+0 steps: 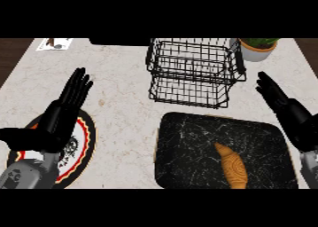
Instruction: Pick the croissant from the tray and place it in the tiered basket
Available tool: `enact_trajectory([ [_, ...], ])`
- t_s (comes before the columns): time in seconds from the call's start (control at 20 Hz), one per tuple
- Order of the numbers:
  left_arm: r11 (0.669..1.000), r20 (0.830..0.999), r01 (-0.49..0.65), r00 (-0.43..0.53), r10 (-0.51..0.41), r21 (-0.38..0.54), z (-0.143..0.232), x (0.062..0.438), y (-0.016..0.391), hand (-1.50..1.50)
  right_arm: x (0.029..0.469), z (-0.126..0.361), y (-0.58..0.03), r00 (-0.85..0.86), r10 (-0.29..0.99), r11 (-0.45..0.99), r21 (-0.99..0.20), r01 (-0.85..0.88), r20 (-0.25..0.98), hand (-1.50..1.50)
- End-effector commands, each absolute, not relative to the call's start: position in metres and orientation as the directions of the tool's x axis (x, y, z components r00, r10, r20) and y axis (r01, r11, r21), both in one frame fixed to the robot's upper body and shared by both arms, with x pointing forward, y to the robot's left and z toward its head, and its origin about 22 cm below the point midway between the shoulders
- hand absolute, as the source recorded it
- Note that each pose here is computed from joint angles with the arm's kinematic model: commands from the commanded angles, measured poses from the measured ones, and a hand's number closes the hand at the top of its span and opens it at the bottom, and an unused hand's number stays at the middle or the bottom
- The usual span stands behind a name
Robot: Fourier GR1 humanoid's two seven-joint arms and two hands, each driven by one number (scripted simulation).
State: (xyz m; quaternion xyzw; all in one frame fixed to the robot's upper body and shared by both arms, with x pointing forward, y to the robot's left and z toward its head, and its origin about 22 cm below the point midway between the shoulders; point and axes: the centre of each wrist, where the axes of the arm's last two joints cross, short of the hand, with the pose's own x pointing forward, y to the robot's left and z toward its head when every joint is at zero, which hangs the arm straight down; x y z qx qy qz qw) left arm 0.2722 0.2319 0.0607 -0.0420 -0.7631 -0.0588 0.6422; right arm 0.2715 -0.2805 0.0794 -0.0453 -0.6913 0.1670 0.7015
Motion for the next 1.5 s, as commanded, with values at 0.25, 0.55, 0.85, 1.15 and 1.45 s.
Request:
enact_trajectory([
  [0.25, 0.956, 0.947, -0.163, 0.252, -0.199, 0.244, -0.032, 0.216, 0.291, 0.0, 0.26, 0.172, -0.292, -0.438, 0.512, 0.857, -0.473, 0.205, 0.739, 1.5],
  [0.55, 0.964, 0.948, -0.191, 0.295, -0.122, 0.184, -0.047, 0.203, 0.275, 0.0, 0.219, 0.106, -0.325, -0.219, 0.399, 0.707, -0.147, 0.692, 0.891, -1.5],
  [0.85, 0.966, 0.947, -0.164, 0.287, -0.146, 0.198, -0.045, 0.201, 0.261, 0.0, 0.127, 0.125, -0.283, -0.186, 0.45, 0.773, -0.276, 0.571, 0.874, -1.5],
  [1.15, 0.968, 0.954, -0.155, 0.26, -0.15, 0.195, -0.053, 0.198, 0.25, 0.0, 0.102, 0.127, -0.282, 0.152, 0.622, 0.721, -0.638, 0.27, 0.768, -1.5],
  [1.45, 0.971, 0.956, -0.128, 0.241, -0.167, 0.201, -0.044, 0.209, 0.249, 0.0, 0.092, 0.149, -0.276, 0.312, 0.799, 0.49, -0.858, 0.155, 0.513, -1.5],
])
